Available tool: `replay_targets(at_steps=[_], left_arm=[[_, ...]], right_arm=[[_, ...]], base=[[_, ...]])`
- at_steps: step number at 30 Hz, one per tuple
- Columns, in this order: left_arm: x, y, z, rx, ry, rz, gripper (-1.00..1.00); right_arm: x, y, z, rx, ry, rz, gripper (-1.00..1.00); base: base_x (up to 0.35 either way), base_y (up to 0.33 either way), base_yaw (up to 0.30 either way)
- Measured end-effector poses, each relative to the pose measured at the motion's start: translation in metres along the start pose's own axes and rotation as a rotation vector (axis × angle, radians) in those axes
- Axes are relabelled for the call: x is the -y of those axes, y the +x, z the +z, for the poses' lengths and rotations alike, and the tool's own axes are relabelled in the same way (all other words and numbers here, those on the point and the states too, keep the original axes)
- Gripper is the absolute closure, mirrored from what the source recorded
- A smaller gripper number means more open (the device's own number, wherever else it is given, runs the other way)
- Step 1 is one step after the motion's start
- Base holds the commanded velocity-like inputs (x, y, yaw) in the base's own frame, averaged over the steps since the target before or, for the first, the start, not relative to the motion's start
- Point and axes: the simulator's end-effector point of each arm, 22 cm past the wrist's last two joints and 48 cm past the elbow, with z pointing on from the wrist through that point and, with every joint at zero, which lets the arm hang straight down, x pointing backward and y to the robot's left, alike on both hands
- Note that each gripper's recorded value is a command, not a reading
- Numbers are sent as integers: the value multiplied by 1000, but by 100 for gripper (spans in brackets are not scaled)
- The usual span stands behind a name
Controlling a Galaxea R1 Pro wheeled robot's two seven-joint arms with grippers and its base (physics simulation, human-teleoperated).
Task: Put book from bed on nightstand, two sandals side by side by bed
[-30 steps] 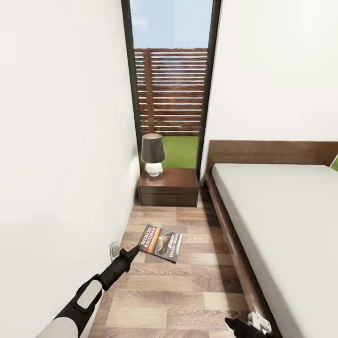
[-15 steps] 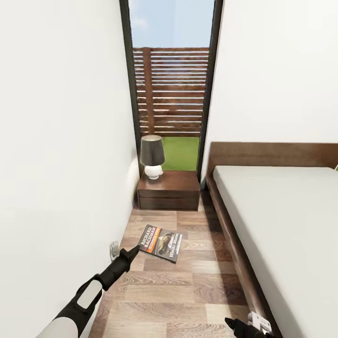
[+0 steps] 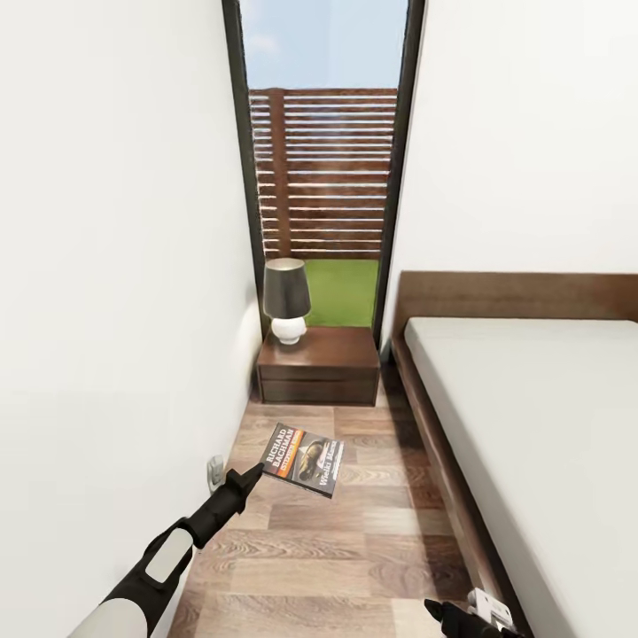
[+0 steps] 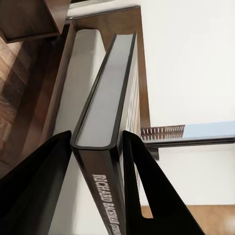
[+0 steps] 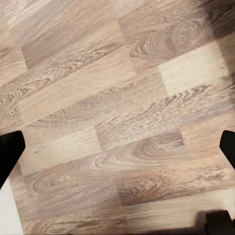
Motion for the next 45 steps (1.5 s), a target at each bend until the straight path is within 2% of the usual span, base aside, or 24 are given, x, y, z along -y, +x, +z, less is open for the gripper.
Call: replay_targets(at_steps=[45], left_arm=[[0, 0, 0, -1, 1, -1, 100]], right_arm=[[0, 0, 0, 2, 1, 1, -100]], base=[[201, 0, 0]])
